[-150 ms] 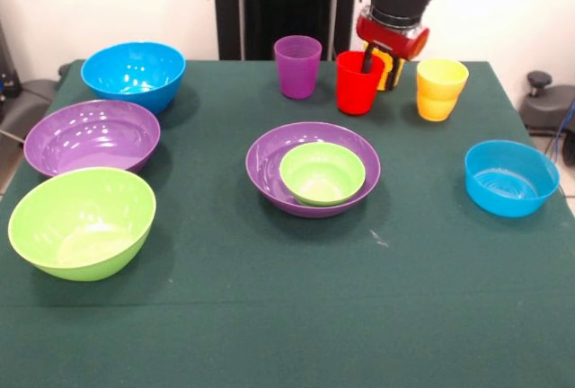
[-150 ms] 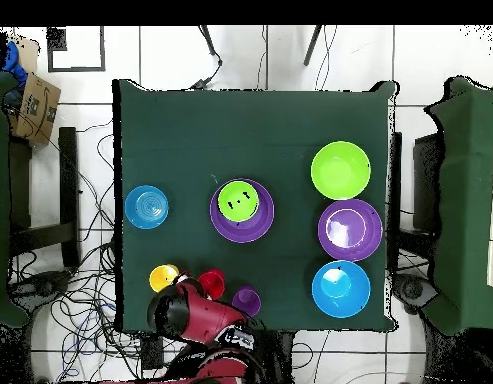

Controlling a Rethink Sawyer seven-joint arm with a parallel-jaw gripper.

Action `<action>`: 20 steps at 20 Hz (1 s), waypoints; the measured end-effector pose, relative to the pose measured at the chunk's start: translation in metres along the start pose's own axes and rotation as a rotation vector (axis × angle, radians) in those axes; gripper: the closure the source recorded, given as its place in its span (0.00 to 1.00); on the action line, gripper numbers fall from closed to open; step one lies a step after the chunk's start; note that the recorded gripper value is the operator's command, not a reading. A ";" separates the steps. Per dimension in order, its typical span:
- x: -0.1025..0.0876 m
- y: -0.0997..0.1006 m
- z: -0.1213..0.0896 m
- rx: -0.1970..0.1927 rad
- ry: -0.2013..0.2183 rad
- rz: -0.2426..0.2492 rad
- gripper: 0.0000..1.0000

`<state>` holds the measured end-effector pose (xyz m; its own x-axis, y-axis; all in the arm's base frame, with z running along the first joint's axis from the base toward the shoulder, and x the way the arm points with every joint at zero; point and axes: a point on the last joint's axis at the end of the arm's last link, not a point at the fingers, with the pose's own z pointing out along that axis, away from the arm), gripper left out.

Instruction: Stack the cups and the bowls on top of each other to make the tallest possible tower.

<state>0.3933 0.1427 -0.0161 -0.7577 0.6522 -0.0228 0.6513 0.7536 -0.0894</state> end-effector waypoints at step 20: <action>-0.009 -0.006 -0.001 -0.017 -0.003 0.032 1.00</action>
<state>0.3969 0.1323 -0.0145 -0.7368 0.6755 -0.0286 0.6755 0.7339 -0.0716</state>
